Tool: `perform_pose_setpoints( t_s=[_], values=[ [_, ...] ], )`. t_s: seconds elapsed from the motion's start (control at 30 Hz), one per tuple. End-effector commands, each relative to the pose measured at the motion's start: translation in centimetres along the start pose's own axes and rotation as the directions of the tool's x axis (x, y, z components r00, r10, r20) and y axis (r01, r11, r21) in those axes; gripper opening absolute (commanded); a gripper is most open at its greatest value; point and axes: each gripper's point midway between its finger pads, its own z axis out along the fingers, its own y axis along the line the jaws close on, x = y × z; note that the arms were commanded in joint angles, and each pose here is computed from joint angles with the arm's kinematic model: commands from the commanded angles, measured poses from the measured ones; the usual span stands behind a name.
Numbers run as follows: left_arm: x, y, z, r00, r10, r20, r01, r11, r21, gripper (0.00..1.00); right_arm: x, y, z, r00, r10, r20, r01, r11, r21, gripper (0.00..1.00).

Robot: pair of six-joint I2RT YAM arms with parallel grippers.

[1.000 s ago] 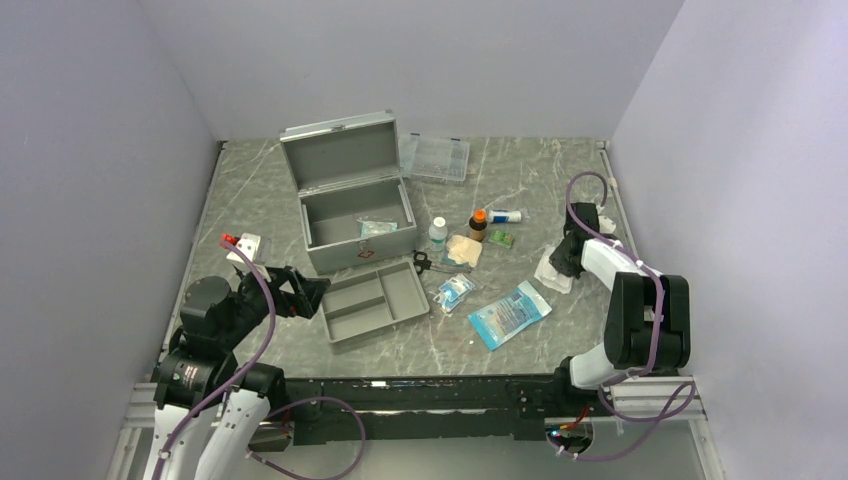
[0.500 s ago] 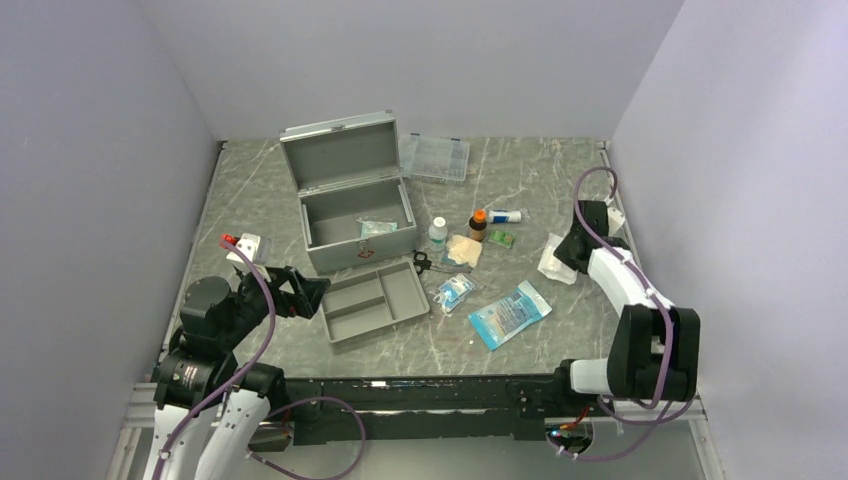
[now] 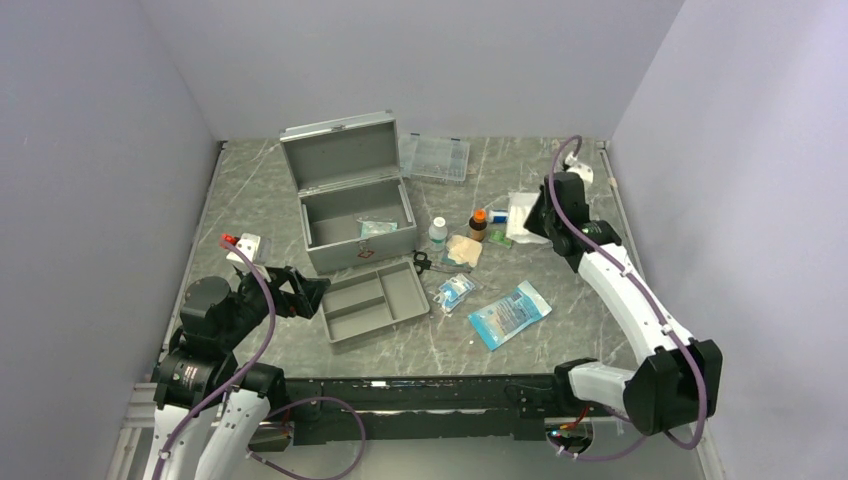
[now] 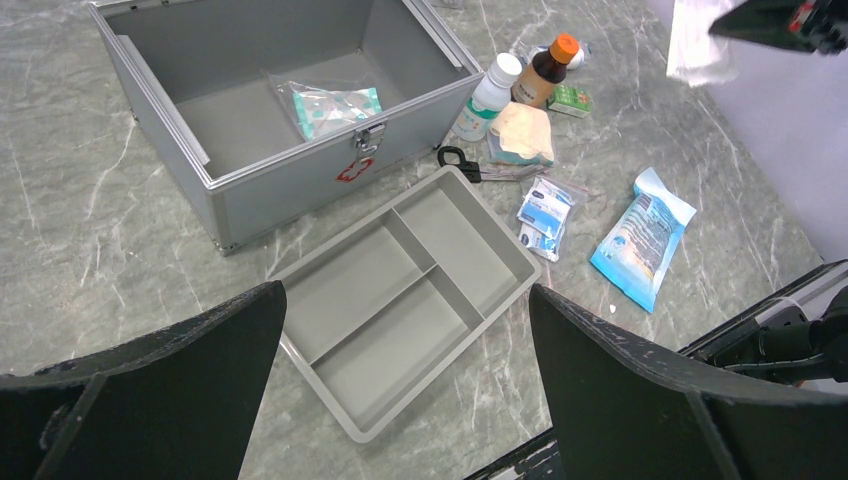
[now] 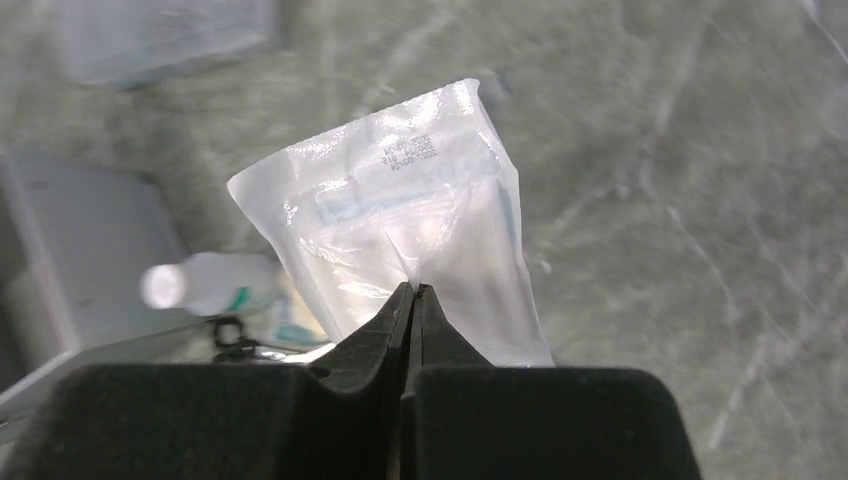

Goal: Organize the medicine kit

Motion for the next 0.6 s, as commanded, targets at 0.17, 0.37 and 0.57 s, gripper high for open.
perform_pose_setpoints(
  t_s=[0.17, 0.37, 0.57],
  values=[
    [-0.8, -0.1, -0.1, 0.999, 0.002, 0.039, -0.002, 1.000, 0.001, 0.99, -5.0, 10.9, -4.8, 0.992, -0.027, 0.127, 0.065, 0.950, -0.305, 0.00],
    [-0.8, -0.2, -0.1, 0.999, 0.004, 0.037, -0.004, 1.000, 0.004, 0.99, -5.2, 17.7, -5.8, 0.991, -0.061, 0.122, 0.107, 0.903, -0.416, 0.00],
    [-0.9, -0.2, -0.2, 0.999, 0.005, 0.043, -0.005, 1.000, 0.003, 0.99, -4.7, 24.3, -6.4, 0.991, -0.076, 0.113, 0.124, 0.843, -0.524, 0.00]
  ],
)
